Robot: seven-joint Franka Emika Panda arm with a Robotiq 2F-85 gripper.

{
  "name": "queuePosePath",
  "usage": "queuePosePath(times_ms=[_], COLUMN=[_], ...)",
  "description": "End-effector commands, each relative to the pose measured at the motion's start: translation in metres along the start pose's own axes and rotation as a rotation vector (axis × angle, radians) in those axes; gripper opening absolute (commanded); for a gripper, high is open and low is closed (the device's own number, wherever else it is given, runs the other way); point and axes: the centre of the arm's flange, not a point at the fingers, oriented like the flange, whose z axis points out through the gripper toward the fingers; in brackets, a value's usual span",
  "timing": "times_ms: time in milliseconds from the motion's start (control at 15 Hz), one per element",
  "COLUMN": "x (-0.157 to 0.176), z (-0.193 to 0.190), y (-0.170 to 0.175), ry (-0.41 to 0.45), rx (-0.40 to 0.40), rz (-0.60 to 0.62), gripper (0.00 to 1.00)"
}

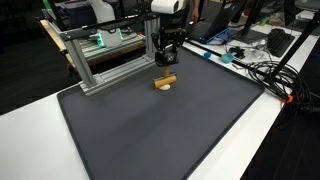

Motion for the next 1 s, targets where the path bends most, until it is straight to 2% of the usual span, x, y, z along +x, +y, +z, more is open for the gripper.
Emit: queuePosePath(times_ms=[0,400,600,800,933], x=[0.016,0.024,0.009,0.008,0.004], z=[0.012,0.008,-0.042,-0.060,-0.054], y=[-0.006,-0.004,0.016,0.019,0.011], ry=[0.044,0.101,0.177,0.170,0.147], rx=[0.042,0.033,0.058,0.027,0.023], rz=[0.054,0.087,0.071,-0.013,-0.068], gripper=[0.21,0.21,0.21,0.21,0.21])
